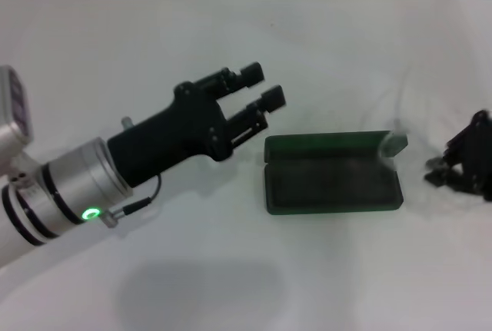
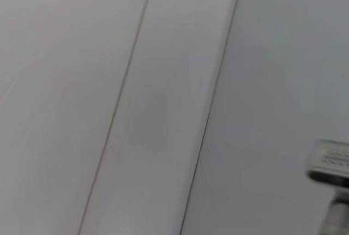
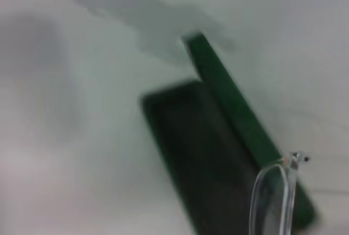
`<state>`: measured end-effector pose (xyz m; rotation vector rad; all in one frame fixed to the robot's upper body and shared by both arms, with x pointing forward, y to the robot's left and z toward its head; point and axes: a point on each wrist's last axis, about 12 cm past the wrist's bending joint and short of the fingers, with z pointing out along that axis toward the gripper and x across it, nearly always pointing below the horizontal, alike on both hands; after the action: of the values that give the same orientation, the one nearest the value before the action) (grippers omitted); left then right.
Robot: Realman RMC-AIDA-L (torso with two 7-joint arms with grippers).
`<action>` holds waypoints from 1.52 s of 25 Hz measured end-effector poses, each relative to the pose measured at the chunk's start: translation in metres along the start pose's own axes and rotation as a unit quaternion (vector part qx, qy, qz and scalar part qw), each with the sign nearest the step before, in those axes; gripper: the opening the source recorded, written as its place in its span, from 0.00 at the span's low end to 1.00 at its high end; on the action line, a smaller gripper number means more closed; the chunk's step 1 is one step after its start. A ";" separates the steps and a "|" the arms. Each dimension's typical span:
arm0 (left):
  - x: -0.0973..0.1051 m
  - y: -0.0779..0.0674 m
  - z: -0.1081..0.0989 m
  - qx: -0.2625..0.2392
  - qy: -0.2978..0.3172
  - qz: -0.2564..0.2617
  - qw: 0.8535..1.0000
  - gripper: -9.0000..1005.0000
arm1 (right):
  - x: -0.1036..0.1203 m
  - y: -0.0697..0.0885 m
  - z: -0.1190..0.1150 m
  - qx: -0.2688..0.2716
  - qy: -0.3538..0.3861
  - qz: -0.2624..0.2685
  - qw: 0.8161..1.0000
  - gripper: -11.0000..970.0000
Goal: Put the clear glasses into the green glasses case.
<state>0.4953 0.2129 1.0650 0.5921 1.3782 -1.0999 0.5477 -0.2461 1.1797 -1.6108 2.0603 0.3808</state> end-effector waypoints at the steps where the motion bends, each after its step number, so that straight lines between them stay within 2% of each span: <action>1: -0.002 0.001 0.000 0.002 -0.003 0.000 1.000 0.50 | 0.001 0.003 0.001 -0.010 -0.009 -0.010 1.000 0.13; 4: -0.008 0.003 0.006 0.016 -0.005 0.008 1.000 0.50 | 0.001 0.014 0.006 -0.055 -0.049 -0.042 0.996 0.13; 9: -0.013 0.006 0.028 0.049 0.009 0.023 0.998 0.50 | -0.004 0.030 0.006 -0.129 -0.132 -0.084 0.979 0.13; 15: -0.009 0.005 0.051 0.081 0.034 0.032 0.996 0.50 | -0.005 0.040 0.007 -0.169 -0.208 -0.104 0.958 0.13; 17: -0.006 0.003 0.055 0.089 0.044 0.034 0.995 0.50 | -0.005 0.041 0.007 -0.174 -0.235 -0.104 0.951 0.13; 22: 0.000 -0.004 0.058 0.113 0.058 0.046 0.991 0.50 | -0.003 0.041 0.004 -0.170 -0.257 -0.096 0.946 0.13; 31: -0.002 -0.003 0.054 0.101 0.042 0.050 0.993 0.50 | 0.000 0.042 0.002 -0.179 -0.278 -0.079 0.941 0.13; 38: 0.002 -0.015 0.054 0.147 0.050 0.046 0.987 0.50 | 0.000 0.039 0.004 -0.176 -0.303 -0.064 0.934 0.13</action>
<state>0.5070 0.1591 1.0761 0.9255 1.2682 -1.2216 0.5109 -0.2334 1.1728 -1.5475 1.4617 1.0976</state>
